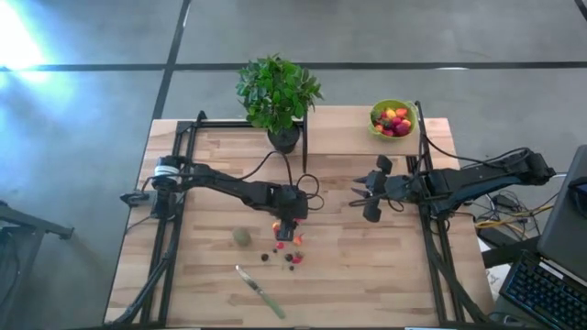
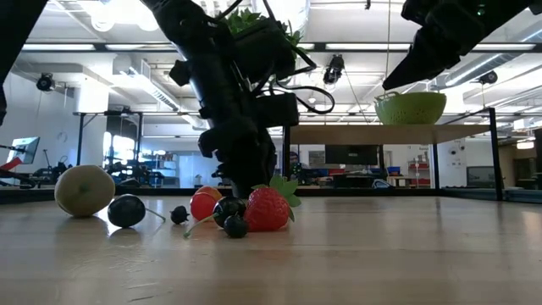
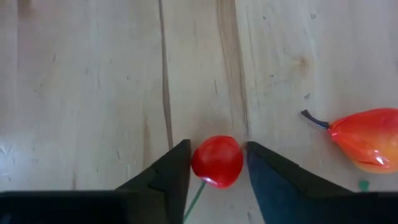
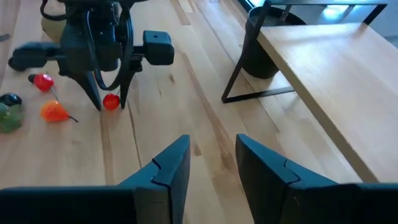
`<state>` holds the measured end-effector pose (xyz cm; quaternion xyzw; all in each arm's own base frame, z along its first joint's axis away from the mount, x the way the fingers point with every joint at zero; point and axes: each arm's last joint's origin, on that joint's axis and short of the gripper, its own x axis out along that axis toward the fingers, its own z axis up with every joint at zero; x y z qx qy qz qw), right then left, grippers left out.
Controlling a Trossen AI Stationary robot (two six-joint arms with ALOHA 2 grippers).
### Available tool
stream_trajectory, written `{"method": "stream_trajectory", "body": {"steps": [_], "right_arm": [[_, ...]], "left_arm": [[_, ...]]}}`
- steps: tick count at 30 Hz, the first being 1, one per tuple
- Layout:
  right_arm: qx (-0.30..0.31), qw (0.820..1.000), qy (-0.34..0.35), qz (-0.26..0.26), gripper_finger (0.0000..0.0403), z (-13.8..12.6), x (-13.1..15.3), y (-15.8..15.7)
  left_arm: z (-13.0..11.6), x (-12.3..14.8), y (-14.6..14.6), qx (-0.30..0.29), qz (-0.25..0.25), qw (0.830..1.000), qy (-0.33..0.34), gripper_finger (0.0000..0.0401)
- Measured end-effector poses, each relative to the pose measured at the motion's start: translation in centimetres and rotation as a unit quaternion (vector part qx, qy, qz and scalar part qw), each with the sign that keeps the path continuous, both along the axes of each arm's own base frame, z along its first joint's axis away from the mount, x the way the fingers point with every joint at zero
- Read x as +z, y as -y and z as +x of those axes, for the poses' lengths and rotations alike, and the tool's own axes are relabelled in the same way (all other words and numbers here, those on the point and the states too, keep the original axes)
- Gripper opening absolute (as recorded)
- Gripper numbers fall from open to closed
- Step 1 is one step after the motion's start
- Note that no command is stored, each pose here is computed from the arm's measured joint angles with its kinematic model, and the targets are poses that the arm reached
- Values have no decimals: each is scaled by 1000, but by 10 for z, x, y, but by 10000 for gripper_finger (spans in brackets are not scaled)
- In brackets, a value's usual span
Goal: Pick & Place Fruit
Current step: Put the red cherry into the green strainer bowl on the shelf
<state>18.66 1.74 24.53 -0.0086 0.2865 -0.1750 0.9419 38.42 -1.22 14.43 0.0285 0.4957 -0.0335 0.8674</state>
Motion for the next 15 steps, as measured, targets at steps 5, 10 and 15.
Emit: {"method": "stream_trajectory", "body": {"steps": [5, 10, 15], "right_arm": [[5, 1000, 25, 5, 132, 2, 3, -2], [76, 995, 53, -40, 120, 11, 7, -17], [175, 977, 63, -101, 96, 17, 7, -44]], "left_arm": [[0, 0, 0, 16, -6, 1000, 0, 115], [-1, 3, 0, 30, -12, 999, 3, 114], [1, 11, -1, 51, -21, 998, 31, 130]]}}
